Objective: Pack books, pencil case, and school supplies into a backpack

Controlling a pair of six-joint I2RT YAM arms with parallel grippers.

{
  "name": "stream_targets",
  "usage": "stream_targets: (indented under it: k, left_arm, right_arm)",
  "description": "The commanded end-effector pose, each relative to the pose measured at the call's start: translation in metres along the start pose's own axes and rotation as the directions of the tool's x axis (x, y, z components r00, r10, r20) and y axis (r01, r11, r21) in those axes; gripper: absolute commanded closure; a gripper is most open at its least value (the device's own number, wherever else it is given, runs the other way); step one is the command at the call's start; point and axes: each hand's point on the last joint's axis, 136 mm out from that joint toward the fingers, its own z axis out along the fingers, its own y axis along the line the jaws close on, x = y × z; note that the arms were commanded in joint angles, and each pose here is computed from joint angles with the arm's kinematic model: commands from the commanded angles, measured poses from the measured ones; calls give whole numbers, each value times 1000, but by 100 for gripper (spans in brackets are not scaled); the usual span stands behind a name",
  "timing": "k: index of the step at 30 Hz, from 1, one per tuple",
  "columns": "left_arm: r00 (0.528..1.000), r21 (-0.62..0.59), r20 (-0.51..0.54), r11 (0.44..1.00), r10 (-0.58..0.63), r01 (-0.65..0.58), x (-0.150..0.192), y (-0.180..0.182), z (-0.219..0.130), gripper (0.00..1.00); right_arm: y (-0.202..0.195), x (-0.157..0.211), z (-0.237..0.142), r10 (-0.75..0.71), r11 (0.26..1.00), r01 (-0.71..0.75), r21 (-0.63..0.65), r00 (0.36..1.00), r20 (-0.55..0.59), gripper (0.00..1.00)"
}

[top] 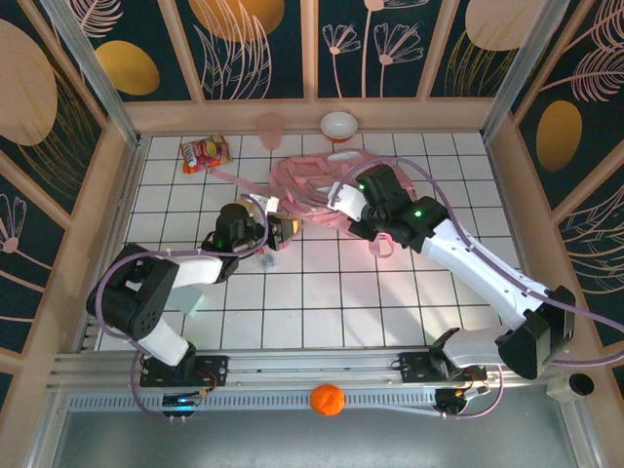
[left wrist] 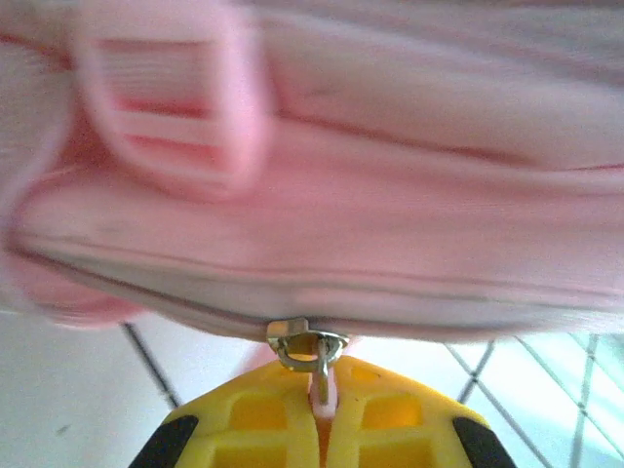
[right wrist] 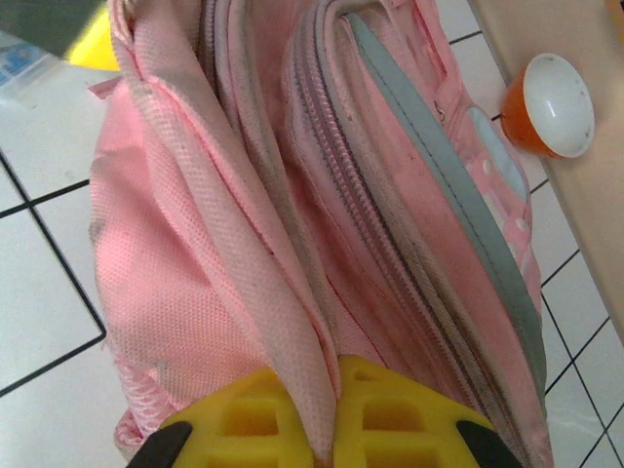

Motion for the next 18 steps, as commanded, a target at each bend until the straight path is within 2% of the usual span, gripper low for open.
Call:
stream_targets:
  k: [1, 6, 12, 18]
  left_arm:
    - [994, 213, 8, 971, 112, -112, -12, -54, -14, 100]
    - [984, 299, -21, 941, 176, -162, -15, -80, -27, 100]
    - [963, 427, -59, 878, 263, -214, -19, -117, -37, 100]
    - [966, 418, -66, 886, 252, -202, -35, -130, -29, 100]
  right_arm:
    - [-36, -10, 8, 139, 975, -146, 170, 989, 51, 100]
    - [-31, -8, 19, 202, 965, -208, 158, 978, 56, 100]
    - [-21, -12, 29, 253, 957, -261, 125, 965, 74, 100]
    - [-3, -21, 37, 243, 963, -250, 104, 967, 76, 100]
